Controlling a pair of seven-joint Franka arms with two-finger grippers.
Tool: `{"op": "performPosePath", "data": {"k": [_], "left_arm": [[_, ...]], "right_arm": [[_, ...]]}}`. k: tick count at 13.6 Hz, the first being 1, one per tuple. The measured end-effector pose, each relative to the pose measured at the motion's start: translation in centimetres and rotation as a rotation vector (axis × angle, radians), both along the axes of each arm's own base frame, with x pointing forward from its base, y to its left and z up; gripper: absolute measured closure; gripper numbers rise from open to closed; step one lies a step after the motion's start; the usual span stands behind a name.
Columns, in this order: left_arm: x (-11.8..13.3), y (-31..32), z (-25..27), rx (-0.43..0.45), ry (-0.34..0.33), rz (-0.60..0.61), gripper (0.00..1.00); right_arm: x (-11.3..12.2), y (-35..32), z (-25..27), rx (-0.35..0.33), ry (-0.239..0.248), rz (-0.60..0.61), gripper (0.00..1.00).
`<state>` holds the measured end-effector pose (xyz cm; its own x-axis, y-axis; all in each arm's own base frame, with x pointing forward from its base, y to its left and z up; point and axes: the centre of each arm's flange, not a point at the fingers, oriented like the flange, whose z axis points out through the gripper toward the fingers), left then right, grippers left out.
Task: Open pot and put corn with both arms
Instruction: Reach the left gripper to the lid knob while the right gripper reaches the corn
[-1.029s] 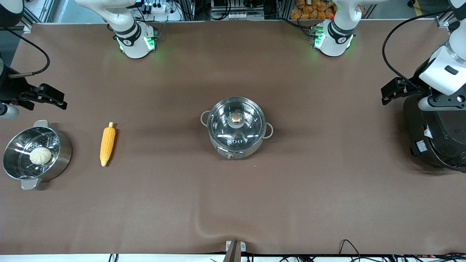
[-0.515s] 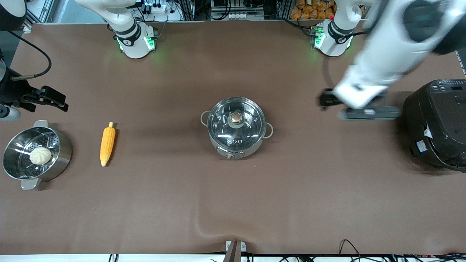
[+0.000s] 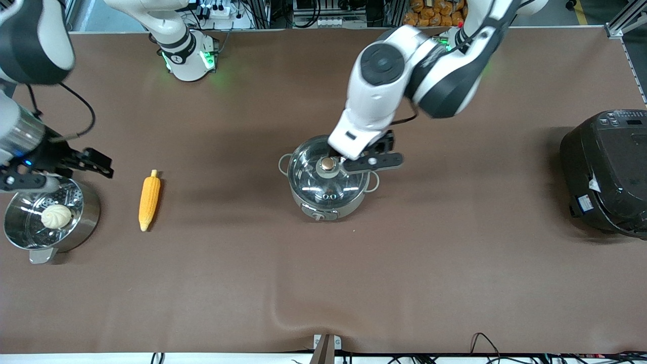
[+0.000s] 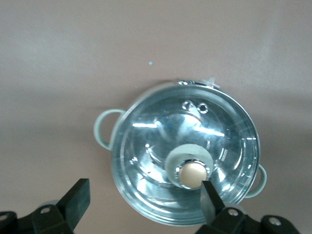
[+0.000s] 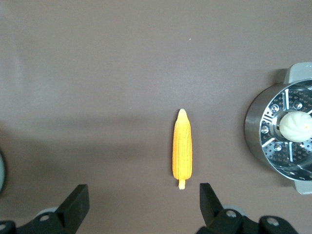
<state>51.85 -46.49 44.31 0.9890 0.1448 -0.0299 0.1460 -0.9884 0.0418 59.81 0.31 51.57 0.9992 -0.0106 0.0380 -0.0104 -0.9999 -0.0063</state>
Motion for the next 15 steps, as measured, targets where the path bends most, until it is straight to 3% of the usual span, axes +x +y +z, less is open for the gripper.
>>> {"op": "performPosePath", "data": {"k": [2,6,9,11,12,15], "left_arm": [[-0.3,-1.5,-2.3,-0.003,0.009,0.007,0.00],[-0.9,-3.4,-4.7,-0.015,0.009,0.028,0.00],[-1.7,-4.5,-6.4,-0.002,0.027,0.014,0.01],[-1.9,-4.8,-7.4,0.005,0.038,0.008,0.04],[-1.9,-4.9,-7.8,0.008,0.042,0.008,0.12],[-1.8,-4.9,-8.4,0.009,0.043,0.010,0.17]], "right_arm": [[-0.1,-0.5,-3.4,0.000,0.002,-0.009,0.00],[-0.6,-1.9,-10.6,-0.004,-0.069,-0.006,0.00],[-1.7,-4.4,-16.2,-0.013,-0.084,0.022,0.00],[-2.2,-4.2,-19.2,-0.016,-0.107,0.033,0.00],[-2.3,-4.0,-20.7,-0.019,-0.112,0.054,0.00],[-2.4,-4.2,-25.2,-0.024,-0.105,0.111,0.00]]}}
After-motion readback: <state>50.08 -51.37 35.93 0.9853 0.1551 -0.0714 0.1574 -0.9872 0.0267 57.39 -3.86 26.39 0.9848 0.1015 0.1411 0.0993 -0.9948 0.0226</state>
